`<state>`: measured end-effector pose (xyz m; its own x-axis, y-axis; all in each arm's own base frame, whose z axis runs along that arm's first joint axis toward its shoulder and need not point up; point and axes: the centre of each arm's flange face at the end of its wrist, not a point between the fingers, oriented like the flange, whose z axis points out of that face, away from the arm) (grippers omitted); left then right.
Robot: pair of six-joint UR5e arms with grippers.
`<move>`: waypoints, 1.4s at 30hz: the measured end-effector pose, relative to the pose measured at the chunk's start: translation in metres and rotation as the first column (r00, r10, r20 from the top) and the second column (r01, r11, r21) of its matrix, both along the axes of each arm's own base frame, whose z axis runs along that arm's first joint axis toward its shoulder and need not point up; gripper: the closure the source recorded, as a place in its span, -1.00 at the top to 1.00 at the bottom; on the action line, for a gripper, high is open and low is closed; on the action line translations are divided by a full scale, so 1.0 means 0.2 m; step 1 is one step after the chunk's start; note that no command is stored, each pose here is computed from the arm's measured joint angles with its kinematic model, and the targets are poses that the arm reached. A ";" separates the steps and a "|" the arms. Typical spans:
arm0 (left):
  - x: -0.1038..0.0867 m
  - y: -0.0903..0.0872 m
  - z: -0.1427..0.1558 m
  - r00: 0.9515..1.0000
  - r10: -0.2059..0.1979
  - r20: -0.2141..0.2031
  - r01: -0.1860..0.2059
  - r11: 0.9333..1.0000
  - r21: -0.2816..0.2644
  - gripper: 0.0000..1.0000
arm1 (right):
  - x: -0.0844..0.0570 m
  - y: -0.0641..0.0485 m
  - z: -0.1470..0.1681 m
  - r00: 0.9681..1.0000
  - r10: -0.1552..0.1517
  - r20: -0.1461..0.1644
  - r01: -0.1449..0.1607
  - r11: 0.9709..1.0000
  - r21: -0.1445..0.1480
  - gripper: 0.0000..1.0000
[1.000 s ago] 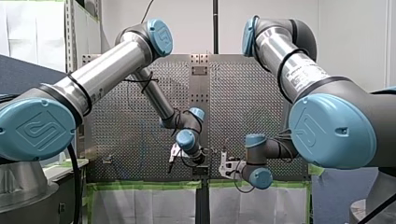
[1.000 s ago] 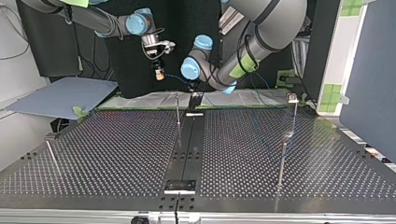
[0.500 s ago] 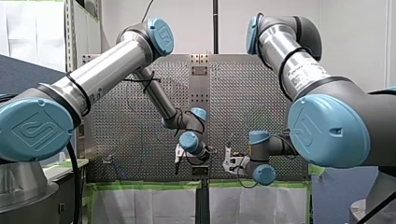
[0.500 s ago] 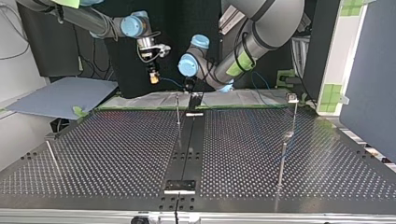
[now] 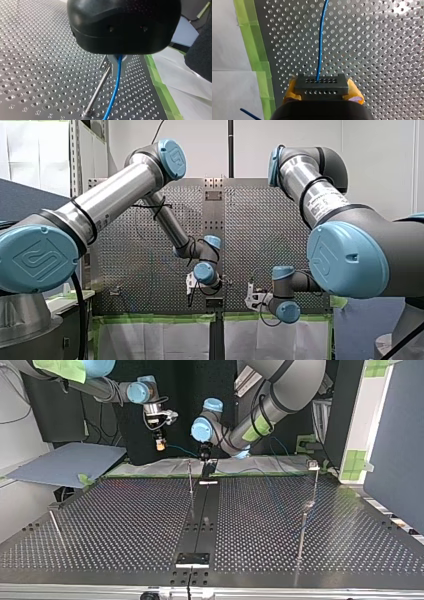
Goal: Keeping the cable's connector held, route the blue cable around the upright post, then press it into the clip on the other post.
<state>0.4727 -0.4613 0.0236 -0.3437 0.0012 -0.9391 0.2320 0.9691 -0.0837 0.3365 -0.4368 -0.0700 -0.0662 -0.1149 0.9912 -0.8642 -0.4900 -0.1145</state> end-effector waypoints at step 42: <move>0.13 0.06 -0.08 0.995 -0.030 -0.094 0.009 0.977 -0.214 -1.00 | -0.01 -0.31 0.09 1.000 -0.003 0.006 0.003 1.000 -0.016 -1.00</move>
<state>0.4996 -0.4493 0.0078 -0.4343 -0.1879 -0.8809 0.2312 0.9220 -0.3106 0.3349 -0.4988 -0.0527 -0.0720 -0.0985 0.9925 -0.8651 -0.4891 -0.1112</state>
